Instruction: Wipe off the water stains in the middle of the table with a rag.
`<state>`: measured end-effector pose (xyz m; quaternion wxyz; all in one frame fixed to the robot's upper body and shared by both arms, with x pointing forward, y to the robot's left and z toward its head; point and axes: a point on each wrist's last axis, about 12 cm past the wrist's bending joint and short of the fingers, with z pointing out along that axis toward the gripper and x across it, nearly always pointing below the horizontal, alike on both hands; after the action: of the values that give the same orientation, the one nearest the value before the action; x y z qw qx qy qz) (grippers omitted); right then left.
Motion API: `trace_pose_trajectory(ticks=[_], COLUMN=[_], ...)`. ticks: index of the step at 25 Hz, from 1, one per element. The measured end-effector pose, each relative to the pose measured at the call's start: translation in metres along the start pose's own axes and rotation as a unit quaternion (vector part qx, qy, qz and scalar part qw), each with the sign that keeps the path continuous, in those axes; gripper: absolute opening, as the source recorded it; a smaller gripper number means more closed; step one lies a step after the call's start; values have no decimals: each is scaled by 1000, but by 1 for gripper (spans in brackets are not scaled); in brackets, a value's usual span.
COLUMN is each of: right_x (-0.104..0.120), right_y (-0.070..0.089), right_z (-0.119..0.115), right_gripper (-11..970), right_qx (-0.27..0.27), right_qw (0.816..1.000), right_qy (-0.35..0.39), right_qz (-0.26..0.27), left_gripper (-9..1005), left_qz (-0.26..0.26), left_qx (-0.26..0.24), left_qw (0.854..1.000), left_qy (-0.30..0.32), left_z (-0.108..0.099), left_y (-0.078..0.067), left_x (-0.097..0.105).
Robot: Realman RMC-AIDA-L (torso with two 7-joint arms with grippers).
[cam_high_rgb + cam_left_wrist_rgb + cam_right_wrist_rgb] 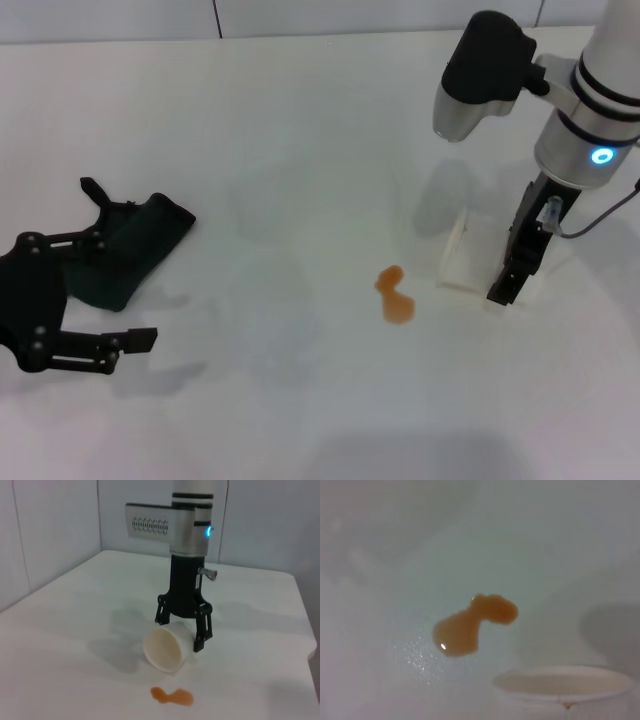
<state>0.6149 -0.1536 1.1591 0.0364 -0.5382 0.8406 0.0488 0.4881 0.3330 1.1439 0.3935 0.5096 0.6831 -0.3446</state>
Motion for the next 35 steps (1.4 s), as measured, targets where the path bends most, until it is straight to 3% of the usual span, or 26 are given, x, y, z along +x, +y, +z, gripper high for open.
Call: trace_pose_trajectory(ticks=[11, 15, 22, 25, 30, 35], right_x=[4, 8, 38, 67, 121, 146], right_y=[-2, -3, -2, -3, 0, 9], right_z=[6, 7, -19, -20, 1, 32], right_gripper=[833, 781, 690, 655, 633, 611], right_qx=[6, 6, 9, 0, 2, 6], right_qw=[1000, 1000, 988, 966, 902, 860], right_qy=[-10, -27, -151, -256, -430, -508], right_qz=[5, 12, 24, 30, 43, 40], left_gripper=[868, 866, 863, 862, 860, 858], left_qz=[-4, -3, -2, -1, -1, -2], left_qx=[-1, -2, -3, -3, -3, -4], left_qw=[1000, 1000, 1000, 1000, 1000, 1000], left_qy=[0, 1, 2, 2, 2, 3], left_z=[-1, -1, -3, -2, -3, -3], left_y=[1, 2, 3, 3, 3, 3], left_x=[1, 1, 0, 0, 0, -1])
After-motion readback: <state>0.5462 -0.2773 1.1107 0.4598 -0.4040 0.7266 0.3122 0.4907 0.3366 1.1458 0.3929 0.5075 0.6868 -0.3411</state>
